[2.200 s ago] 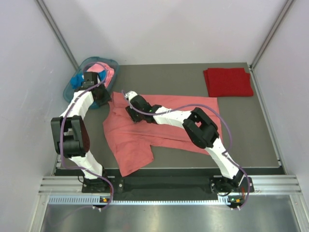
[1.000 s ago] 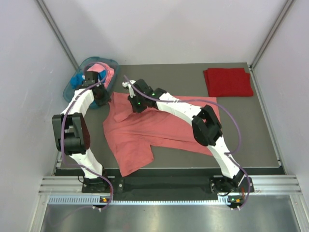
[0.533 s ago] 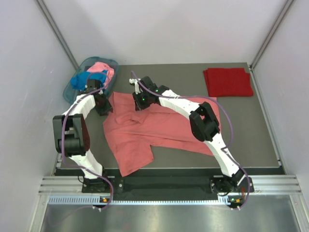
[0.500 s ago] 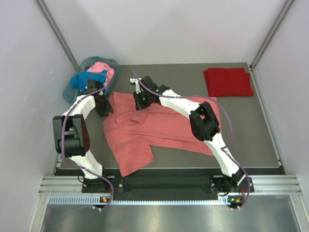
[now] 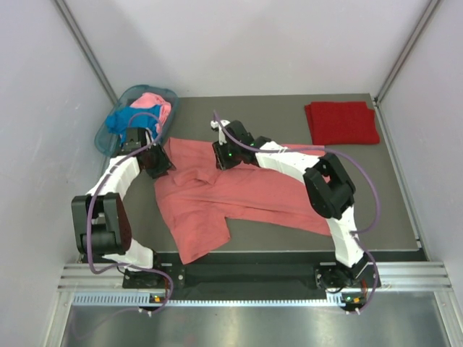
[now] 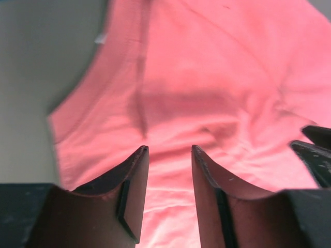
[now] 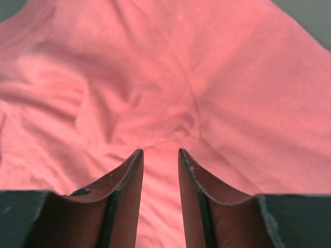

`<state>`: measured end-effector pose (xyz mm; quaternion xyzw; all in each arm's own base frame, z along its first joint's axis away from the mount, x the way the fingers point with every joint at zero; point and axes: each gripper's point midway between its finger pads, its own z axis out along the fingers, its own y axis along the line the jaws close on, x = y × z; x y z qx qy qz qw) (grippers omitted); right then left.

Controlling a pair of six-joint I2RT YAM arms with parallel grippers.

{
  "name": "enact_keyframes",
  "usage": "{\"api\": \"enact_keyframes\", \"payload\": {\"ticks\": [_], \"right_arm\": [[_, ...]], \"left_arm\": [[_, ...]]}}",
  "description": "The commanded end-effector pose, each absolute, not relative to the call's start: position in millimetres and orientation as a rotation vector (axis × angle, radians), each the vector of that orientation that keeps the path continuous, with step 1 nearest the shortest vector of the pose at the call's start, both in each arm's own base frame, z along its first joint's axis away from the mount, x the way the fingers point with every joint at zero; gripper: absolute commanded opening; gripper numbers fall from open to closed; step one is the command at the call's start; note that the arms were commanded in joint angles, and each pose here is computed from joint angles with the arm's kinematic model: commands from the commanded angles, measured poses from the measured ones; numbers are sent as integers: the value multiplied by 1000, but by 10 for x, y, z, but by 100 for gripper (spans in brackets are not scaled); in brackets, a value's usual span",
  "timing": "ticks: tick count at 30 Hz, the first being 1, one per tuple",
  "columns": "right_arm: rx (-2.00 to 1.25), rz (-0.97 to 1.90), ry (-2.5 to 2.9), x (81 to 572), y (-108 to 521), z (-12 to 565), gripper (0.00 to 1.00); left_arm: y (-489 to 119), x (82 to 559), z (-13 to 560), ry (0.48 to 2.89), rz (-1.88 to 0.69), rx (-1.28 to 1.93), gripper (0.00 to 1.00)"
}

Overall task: Fold and stack the t-shirts
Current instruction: Fold the tshirt

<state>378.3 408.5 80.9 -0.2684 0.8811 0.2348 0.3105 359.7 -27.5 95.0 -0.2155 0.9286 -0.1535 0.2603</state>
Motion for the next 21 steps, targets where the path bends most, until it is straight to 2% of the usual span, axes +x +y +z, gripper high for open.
{"api": "enact_keyframes", "payload": {"ticks": [1,14,21], "right_arm": [[-739,686,2140,3702,4330,1221,35],[-808,633,2162,3394,4595,760,37],[-812,564,2165,3380,4558,653,42]], "left_arm": [[-513,3682,1051,2432,-621,-501,45],[-633,3738,766,2438,-729,-542,46],[-552,3711,611,2468,-658,-597,45]]}}
